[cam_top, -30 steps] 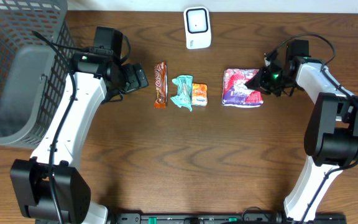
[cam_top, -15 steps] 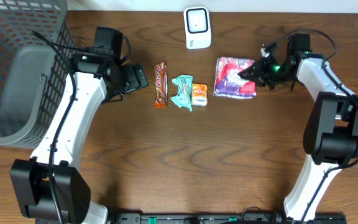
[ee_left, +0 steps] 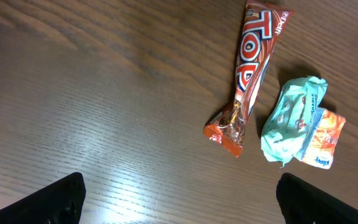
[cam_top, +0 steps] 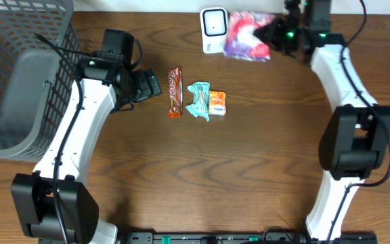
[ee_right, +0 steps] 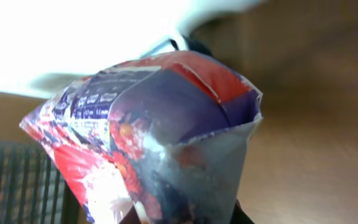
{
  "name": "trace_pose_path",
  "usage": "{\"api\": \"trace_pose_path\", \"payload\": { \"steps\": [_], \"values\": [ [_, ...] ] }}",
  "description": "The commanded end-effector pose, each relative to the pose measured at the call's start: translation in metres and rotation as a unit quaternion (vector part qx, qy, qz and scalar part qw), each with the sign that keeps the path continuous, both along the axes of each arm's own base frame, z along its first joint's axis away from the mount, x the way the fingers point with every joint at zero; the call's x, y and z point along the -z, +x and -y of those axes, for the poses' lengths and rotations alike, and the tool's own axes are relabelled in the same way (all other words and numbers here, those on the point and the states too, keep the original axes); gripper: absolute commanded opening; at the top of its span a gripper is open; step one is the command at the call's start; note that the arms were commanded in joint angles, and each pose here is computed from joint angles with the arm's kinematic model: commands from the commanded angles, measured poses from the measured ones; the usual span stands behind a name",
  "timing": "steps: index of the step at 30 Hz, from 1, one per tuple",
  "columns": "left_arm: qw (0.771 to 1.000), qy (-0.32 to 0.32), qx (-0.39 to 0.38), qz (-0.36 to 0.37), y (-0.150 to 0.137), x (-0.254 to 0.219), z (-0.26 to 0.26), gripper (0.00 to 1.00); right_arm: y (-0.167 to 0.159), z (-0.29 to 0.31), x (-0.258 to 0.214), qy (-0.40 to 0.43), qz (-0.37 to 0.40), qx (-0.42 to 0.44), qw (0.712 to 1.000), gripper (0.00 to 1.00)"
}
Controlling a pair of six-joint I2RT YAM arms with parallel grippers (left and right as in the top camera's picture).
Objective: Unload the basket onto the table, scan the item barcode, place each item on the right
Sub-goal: 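Grasp the purple-red pack with the right gripper and lift it, then carry the pack right and drop it at the table's right edge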
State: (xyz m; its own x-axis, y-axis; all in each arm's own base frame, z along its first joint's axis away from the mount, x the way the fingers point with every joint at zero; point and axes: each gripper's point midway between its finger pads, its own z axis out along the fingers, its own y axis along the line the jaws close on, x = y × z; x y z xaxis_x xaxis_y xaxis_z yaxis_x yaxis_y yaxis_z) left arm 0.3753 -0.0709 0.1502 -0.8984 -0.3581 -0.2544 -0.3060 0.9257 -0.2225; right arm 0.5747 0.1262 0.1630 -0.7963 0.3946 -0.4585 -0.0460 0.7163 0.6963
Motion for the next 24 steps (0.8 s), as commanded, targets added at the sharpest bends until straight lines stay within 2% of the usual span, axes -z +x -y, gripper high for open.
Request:
{"api": "trace_pose_path", "payload": {
  "steps": [1, 7, 11, 15, 24],
  "values": [
    [1.000, 0.005, -0.003, 0.004, 0.002, -0.002, -0.002, 0.98, 0.027, -0.014, -0.014, 0.001, 0.028, 0.090, 0.996, 0.01],
    [1.000, 0.005, -0.003, 0.004, 0.002, -0.002, -0.002, 0.98, 0.053, -0.040, -0.035, 0.042, 0.097, 0.123, 0.987, 0.01],
    [1.000, 0.005, -0.003, 0.004, 0.002, -0.002, -0.002, 0.98, 0.065, -0.052, -0.013, 0.092, 0.081, 0.144, 0.982, 0.01],
    [1.000, 0.005, -0.003, 0.004, 0.002, -0.002, -0.002, 0.98, 0.068, -0.056, 0.009, 0.096, 0.065, 0.143, 0.983, 0.01],
    [1.000, 0.005, -0.003, 0.004, 0.002, -0.002, -0.002, 0.98, 0.067, -0.069, -0.013, 0.118, 0.082, 0.103, 0.984, 0.01]
  ]
}}
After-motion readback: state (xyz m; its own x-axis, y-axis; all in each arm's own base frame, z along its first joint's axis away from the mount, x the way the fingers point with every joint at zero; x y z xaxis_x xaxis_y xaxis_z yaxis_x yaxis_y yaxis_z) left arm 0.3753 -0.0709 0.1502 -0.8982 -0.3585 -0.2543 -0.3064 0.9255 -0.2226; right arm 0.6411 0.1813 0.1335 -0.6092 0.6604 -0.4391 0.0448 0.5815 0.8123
